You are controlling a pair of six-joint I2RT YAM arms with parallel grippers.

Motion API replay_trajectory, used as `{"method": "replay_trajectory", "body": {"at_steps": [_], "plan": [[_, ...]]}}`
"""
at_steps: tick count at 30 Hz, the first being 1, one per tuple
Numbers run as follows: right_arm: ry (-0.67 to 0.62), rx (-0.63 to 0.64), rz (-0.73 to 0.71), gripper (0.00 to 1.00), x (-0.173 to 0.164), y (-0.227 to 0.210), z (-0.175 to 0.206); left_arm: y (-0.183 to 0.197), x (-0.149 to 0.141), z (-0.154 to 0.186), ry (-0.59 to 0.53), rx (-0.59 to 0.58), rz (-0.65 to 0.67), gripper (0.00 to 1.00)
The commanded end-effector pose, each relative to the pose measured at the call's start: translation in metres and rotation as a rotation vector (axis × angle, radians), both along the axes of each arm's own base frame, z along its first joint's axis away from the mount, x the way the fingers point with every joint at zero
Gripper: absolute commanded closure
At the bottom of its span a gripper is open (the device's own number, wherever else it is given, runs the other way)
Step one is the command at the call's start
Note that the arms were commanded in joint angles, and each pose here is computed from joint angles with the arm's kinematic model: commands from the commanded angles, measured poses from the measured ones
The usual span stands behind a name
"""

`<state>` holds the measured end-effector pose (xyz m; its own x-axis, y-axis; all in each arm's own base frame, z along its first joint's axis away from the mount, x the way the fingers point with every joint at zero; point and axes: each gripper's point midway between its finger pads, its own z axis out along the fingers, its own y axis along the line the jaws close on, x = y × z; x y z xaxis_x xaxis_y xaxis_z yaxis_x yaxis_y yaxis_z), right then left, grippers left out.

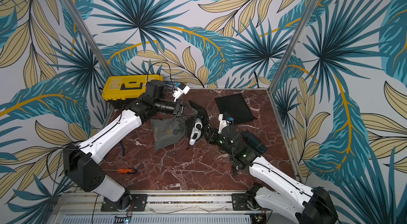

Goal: Pack away hair dryers
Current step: Place the hair dryer in the drawstring bag.

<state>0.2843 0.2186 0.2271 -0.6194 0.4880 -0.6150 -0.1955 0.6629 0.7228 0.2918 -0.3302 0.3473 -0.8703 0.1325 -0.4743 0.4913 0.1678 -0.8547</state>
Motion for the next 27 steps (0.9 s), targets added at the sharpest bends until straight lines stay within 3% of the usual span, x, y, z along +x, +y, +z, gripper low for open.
{"method": "replay_trajectory", "body": {"at_steps": [1, 10, 27], "plan": [[-0.037, 0.036, 0.01, 0.66, 0.003, 0.005, 0.004, 0.002, -0.006, 0.042, -0.122, -0.097, -0.033, 1.0], [-0.095, 0.042, 0.016, 1.0, 0.005, 0.006, 0.015, 0.002, -0.003, 0.032, -0.094, -0.096, -0.028, 1.0], [-0.179, 0.002, -0.023, 1.0, -0.019, -0.026, 0.056, 0.015, 0.012, 0.023, -0.074, -0.081, 0.04, 1.0]]}}
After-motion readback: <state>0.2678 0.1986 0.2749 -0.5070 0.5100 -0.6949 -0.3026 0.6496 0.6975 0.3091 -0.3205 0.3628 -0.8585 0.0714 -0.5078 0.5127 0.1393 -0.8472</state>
